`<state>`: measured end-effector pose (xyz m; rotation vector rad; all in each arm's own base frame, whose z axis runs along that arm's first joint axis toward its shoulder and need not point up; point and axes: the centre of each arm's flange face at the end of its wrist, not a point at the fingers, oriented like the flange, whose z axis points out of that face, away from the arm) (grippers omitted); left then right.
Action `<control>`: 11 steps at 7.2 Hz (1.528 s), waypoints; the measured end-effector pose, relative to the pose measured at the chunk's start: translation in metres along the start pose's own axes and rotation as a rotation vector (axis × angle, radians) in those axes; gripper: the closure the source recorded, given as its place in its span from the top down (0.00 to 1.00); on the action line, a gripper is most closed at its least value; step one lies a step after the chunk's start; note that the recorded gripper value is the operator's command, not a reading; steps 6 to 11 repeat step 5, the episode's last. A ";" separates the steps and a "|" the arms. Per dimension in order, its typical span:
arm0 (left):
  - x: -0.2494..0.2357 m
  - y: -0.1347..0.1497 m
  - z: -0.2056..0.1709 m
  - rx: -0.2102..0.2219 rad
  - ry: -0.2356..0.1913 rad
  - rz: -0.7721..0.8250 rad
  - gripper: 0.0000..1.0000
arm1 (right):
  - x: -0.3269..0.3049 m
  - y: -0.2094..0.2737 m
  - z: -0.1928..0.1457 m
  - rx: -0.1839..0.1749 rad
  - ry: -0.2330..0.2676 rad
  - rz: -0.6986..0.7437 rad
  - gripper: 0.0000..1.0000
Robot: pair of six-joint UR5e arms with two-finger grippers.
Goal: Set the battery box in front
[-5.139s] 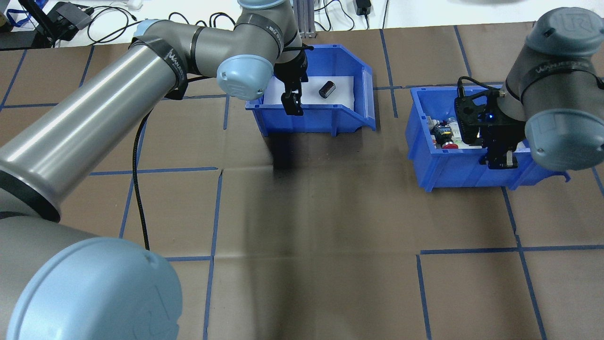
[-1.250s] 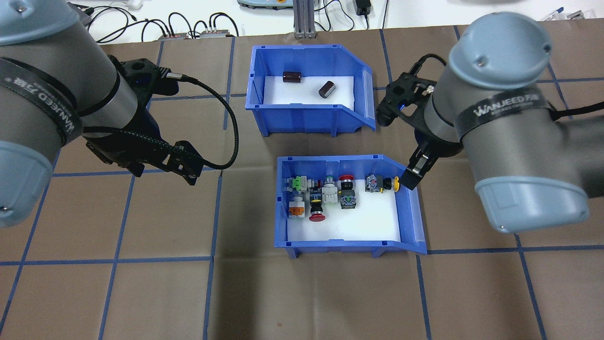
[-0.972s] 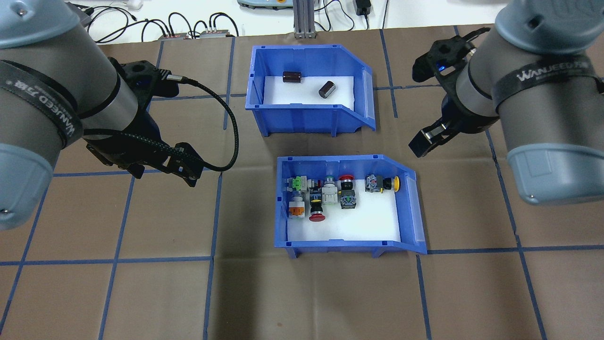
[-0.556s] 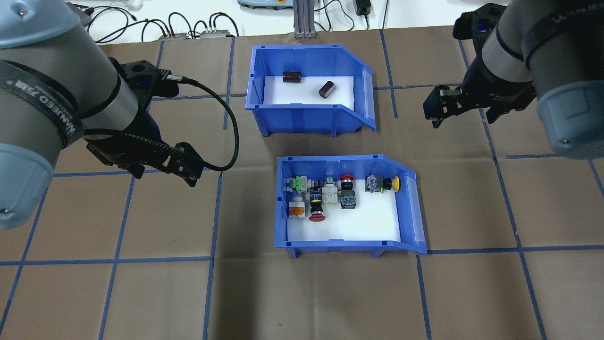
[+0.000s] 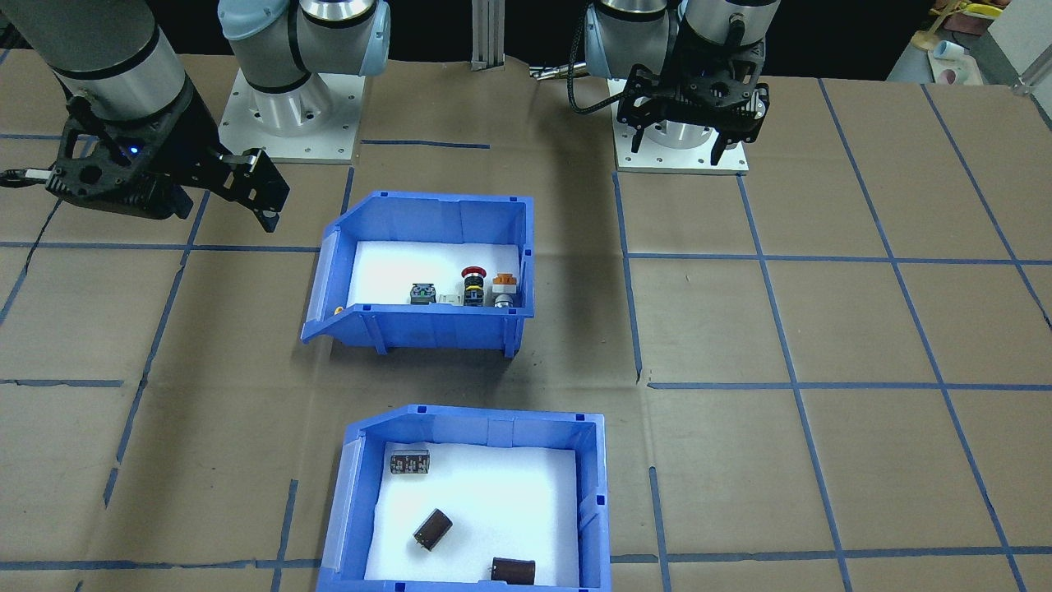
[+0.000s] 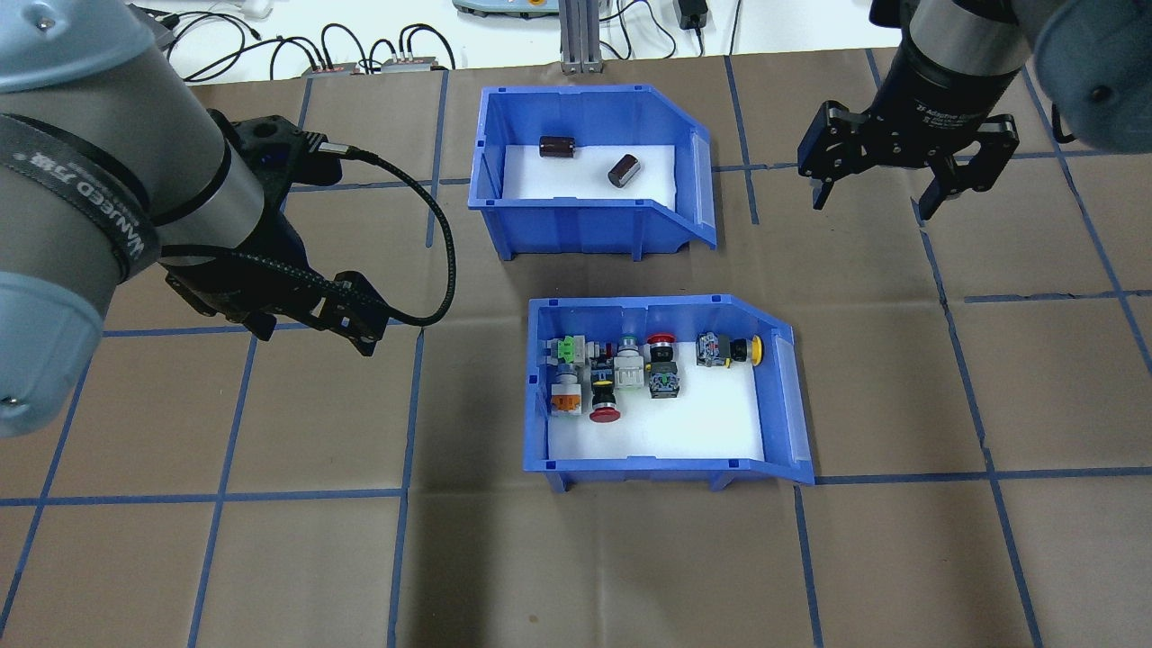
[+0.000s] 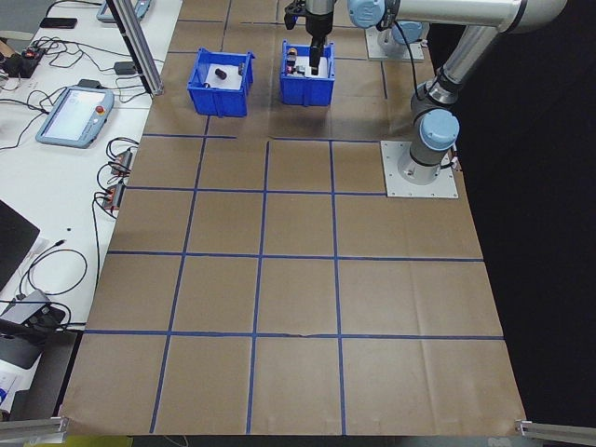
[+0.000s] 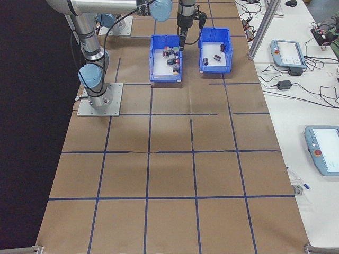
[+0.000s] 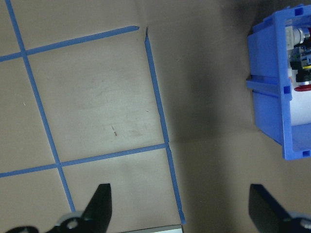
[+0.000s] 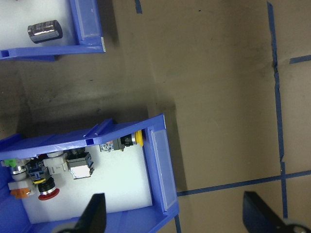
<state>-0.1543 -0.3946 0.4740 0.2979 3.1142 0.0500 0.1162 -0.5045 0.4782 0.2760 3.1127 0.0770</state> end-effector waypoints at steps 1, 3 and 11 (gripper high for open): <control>0.000 0.000 0.000 0.001 0.000 0.001 1.00 | -0.001 -0.002 0.001 -0.004 -0.003 0.004 1.00; 0.000 -0.001 0.000 0.000 0.000 0.002 1.00 | 0.000 -0.003 -0.001 0.006 0.008 0.006 1.00; 0.000 -0.001 0.000 0.000 0.000 0.002 1.00 | 0.002 -0.003 -0.001 0.014 0.025 0.006 1.00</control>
